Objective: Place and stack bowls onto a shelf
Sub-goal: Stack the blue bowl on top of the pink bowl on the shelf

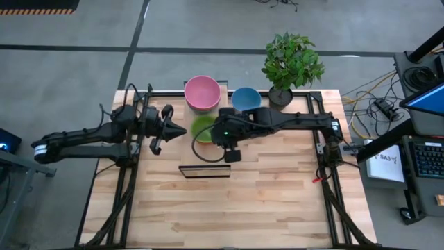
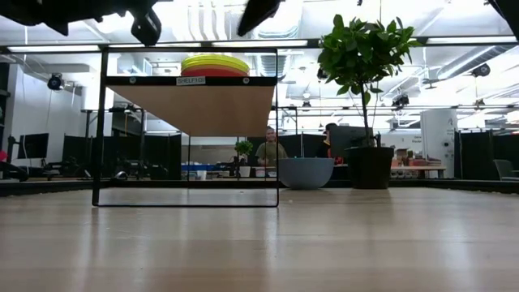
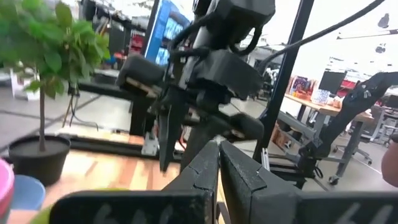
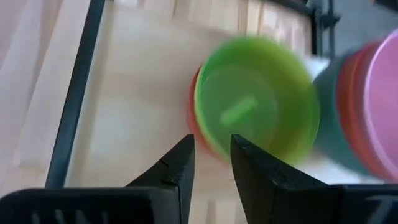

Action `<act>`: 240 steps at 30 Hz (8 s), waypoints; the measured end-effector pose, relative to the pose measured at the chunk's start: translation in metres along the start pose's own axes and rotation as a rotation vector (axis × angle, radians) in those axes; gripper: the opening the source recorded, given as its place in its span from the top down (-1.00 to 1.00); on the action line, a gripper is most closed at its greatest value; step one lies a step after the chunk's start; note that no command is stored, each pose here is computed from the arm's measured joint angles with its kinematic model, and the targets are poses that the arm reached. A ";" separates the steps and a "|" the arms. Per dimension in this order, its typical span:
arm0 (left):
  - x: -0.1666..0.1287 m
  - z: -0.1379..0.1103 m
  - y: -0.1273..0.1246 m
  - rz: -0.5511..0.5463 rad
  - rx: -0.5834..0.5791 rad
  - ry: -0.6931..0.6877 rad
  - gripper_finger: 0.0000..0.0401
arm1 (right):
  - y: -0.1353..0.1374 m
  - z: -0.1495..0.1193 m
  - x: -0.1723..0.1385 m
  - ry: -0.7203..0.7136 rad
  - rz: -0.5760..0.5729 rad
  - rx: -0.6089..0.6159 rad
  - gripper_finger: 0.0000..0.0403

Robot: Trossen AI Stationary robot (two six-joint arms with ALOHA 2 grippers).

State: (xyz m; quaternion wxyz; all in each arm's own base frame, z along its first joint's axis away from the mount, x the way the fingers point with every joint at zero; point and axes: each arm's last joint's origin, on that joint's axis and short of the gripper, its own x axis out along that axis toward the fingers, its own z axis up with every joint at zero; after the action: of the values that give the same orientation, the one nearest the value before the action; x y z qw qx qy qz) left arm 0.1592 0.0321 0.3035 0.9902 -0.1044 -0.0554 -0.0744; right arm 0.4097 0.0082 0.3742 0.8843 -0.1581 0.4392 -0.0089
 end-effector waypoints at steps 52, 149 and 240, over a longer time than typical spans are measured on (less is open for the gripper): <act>0.008 -0.006 0.003 -0.007 0.060 0.008 1.00 | -0.093 -0.211 0.121 0.306 -0.359 0.141 0.12; 0.117 -0.029 -0.056 -0.402 0.202 0.007 0.00 | 0.141 -0.109 -0.014 -0.543 0.820 0.110 0.96; 0.076 0.104 0.032 0.345 0.606 0.668 1.00 | 0.110 -0.113 -0.055 -0.693 0.463 0.092 0.16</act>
State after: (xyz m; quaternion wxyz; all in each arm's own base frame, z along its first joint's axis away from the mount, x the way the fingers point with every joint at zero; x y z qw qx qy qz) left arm 0.2290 0.0750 0.4075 0.9375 0.2106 0.2648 0.0811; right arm 0.2746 0.0904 0.3217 0.9646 -0.0091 0.1390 0.2240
